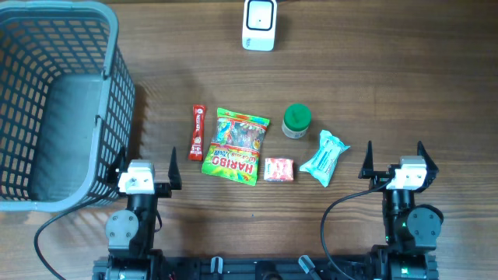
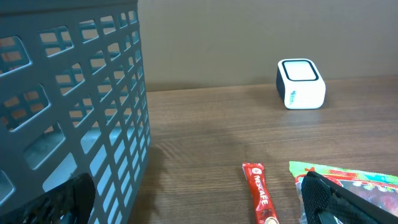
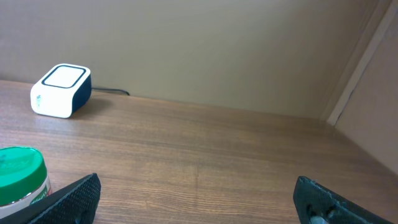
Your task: Scan the item barcode
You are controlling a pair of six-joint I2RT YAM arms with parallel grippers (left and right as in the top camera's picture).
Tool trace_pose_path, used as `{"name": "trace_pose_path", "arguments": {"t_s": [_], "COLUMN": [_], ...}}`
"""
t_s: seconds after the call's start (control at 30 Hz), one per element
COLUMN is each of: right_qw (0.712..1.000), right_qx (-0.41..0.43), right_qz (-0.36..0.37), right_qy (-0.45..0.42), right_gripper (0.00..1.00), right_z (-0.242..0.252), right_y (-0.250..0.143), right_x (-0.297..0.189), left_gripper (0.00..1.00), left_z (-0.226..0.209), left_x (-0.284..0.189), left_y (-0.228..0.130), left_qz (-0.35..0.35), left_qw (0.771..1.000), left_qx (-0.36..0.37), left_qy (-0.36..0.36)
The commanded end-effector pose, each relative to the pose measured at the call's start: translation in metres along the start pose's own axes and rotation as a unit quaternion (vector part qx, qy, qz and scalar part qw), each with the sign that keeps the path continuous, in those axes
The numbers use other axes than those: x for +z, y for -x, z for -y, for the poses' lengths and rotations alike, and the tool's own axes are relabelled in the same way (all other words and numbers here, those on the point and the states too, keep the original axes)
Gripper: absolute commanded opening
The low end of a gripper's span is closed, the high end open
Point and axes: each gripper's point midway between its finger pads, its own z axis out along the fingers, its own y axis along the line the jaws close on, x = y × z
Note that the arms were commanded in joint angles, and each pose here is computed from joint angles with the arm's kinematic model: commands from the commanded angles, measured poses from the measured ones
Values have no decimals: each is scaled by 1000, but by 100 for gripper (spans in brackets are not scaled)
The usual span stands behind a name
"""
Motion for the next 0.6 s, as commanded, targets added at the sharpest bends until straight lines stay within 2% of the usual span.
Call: {"name": "trace_pose_path", "arguments": {"t_s": [0.0, 0.03, 0.07, 0.13, 0.17, 0.2, 0.37, 0.47, 0.5, 0.57], "right_qw": [1000, 999, 992, 957, 942, 940, 949, 937, 920, 865], "right_qx": [-6, 4, 48, 144, 221, 234, 213, 233, 249, 278], "right_qz": [8, 28, 87, 199, 210, 200, 97, -19, -88, -176], "right_qy": [6, 22, 75, 155, 143, 148, 211, 259, 289, 379], "right_gripper": [100, 100, 100, 100, 100, 100, 100, 100, 100, 100], "right_z": [-2, -7, -23, -36, -23, -23, -41, -55, -65, -93], "right_y": [3, 13, 42, 105, 124, 131, 171, 195, 199, 202], "right_x": [0, -1, -6, -29, -33, -33, -14, 11, 17, 23], "left_gripper": [100, 100, 100, 100, 100, 100, 100, 100, 100, 100], "left_z": [1, 1, 1, 1, 1, 1, 1, 1, 1, 1], "left_x": [0, 0, 0, 0, 0, 0, 0, 0, 0, 0], "left_y": [-1, -1, -1, -1, -1, -1, -1, -1, -1, -1], "left_qz": [3, 3, 3, 3, 3, 3, 3, 3, 3, 3], "left_qw": [1000, 1000, 1000, 1000, 1000, 1000, 1000, 1000, 1000, 1000], "left_qx": [-5, -5, -5, -5, -5, -5, -5, -5, -5, -5], "left_qy": [-1, -1, -1, -1, -1, -1, -1, -1, -1, -1]}}
